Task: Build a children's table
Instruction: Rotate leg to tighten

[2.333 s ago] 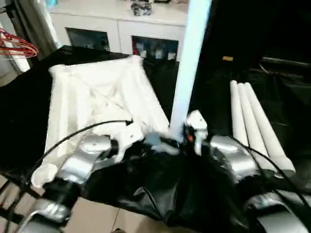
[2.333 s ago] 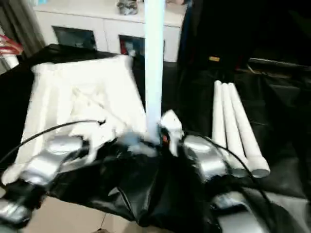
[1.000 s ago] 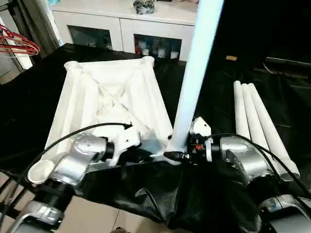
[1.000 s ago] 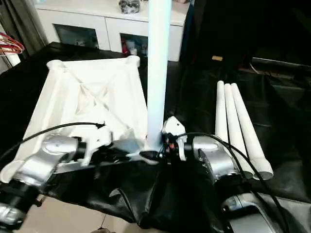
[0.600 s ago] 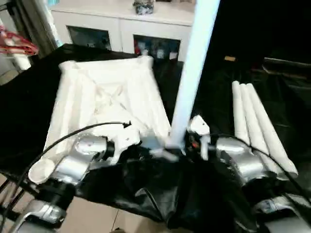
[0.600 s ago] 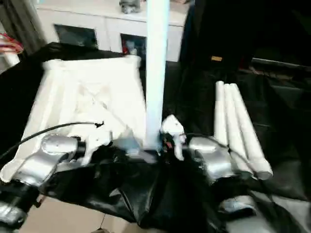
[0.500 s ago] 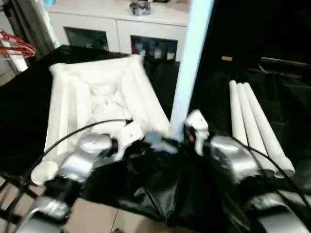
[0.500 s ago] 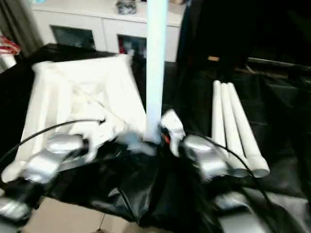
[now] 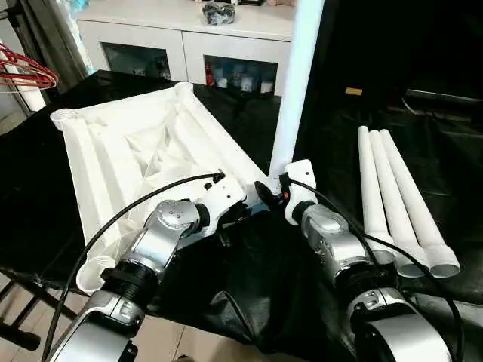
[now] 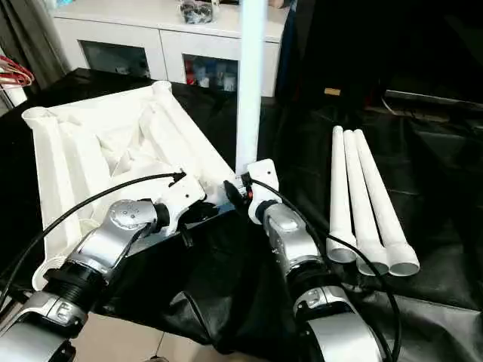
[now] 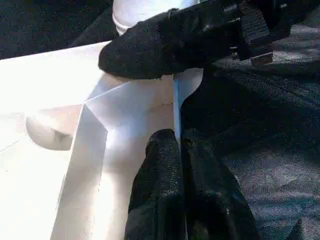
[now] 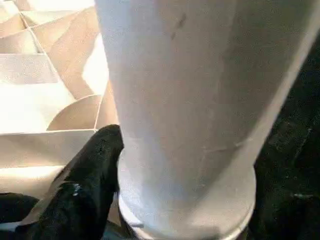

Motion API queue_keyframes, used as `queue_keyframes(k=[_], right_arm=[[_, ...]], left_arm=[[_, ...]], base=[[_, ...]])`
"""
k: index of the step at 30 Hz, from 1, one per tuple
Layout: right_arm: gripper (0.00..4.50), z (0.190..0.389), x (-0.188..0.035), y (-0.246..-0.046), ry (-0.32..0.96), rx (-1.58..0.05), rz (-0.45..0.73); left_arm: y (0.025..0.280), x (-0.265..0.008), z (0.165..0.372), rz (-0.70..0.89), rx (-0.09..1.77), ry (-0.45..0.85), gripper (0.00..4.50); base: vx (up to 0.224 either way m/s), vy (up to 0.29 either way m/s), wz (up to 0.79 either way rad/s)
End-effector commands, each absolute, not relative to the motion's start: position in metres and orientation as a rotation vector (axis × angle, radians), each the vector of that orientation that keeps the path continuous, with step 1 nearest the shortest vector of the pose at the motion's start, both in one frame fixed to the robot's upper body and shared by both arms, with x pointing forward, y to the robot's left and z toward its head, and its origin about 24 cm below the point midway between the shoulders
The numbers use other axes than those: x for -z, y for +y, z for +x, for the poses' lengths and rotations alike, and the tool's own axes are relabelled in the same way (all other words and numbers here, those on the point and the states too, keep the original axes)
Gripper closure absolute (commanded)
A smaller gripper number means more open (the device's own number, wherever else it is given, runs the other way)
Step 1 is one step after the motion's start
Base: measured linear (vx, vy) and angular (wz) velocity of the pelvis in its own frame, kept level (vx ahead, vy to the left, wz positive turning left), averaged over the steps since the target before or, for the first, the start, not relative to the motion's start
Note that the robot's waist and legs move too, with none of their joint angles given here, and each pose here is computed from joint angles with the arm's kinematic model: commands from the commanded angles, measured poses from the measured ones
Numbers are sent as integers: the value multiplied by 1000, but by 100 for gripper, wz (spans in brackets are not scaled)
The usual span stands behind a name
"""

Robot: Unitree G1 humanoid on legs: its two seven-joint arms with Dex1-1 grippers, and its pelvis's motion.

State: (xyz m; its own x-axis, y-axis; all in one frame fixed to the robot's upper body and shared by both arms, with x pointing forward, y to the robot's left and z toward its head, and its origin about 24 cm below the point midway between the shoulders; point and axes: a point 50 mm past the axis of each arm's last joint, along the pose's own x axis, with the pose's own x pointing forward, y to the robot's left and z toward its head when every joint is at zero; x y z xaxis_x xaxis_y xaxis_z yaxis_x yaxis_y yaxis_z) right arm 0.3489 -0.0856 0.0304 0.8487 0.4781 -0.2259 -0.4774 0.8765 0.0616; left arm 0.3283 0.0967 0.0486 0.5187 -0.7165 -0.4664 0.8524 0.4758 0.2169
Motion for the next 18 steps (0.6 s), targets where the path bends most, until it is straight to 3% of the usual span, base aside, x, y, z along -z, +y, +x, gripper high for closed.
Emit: queue_keyframes(k=[1, 9, 18], right_arm=[[69, 346, -26, -82, 260, -559, 7], [5, 349, -35, -110, 240, -645, -49], [5, 324, -44, -133, 284, -1062, -109]], left_arm=[[80, -59, 323, 436, 1073, 231, 450], [99, -57, 318, 451, 1115, 253, 450], [117, -61, 306, 427, 1233, 267, 450]], base=[[0, 0, 0], [0, 0, 0], [0, 0, 0]])
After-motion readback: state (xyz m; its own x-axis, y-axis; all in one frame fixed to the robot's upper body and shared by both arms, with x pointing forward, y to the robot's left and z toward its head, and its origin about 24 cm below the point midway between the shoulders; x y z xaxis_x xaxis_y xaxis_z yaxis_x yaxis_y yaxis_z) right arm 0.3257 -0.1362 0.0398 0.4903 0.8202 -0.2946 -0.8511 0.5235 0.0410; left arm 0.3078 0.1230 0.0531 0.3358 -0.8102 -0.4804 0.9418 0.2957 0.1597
